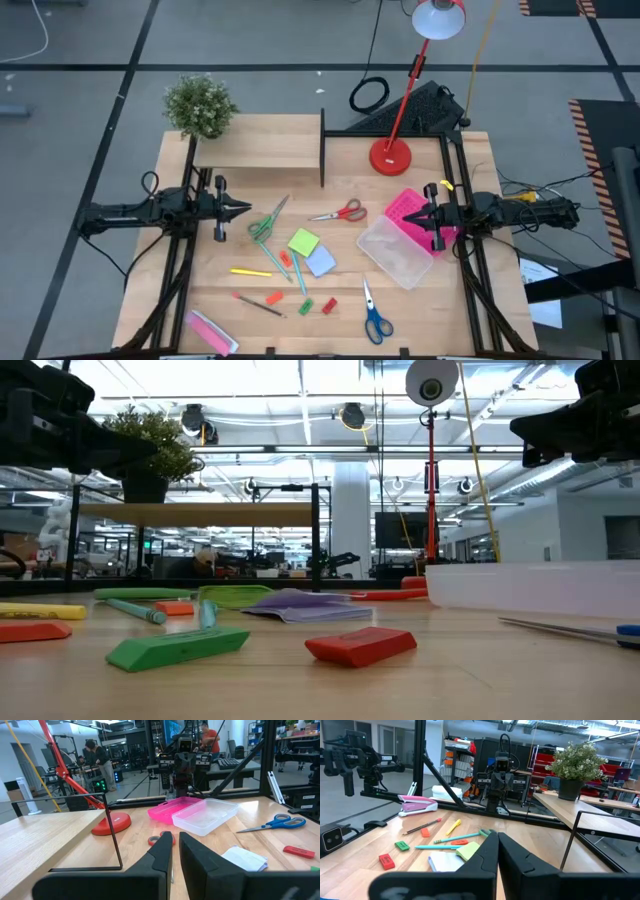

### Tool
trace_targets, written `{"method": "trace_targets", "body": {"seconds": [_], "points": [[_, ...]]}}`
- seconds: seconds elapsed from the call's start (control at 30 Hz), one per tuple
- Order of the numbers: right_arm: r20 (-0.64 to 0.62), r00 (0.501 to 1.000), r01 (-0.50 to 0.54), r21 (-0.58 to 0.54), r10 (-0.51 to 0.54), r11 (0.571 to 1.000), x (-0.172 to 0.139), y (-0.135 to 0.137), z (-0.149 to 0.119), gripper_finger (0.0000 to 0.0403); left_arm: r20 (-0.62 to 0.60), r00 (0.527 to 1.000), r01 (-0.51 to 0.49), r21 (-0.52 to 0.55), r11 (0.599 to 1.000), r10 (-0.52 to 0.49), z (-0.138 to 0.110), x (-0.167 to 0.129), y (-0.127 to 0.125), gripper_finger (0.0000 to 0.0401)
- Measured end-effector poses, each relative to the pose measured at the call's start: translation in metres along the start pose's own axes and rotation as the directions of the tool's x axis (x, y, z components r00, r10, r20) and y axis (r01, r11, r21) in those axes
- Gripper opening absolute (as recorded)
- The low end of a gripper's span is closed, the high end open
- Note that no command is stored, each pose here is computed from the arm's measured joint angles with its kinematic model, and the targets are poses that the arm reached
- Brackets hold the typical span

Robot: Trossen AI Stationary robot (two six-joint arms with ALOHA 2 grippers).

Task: Pack school essentials

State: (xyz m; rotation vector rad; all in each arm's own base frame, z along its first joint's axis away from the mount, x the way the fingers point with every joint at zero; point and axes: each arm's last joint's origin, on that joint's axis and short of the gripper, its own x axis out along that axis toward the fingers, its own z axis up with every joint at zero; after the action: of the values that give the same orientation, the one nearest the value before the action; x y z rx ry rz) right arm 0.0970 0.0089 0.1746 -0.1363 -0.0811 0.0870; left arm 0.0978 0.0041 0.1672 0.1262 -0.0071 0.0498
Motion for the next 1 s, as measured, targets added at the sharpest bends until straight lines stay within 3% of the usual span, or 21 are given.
{"method": "trace_targets", "body": {"seconds": [1.0], "points": [[0.000, 1.000, 0.000, -0.009, 0.000, 1.000, 0.0000, 0.0000, 0.0000, 0.0000, 0.000, 1.000, 0.000, 0.000, 1.000, 0.000, 0.0001, 0.0000, 0.0001, 0.0037]]}}
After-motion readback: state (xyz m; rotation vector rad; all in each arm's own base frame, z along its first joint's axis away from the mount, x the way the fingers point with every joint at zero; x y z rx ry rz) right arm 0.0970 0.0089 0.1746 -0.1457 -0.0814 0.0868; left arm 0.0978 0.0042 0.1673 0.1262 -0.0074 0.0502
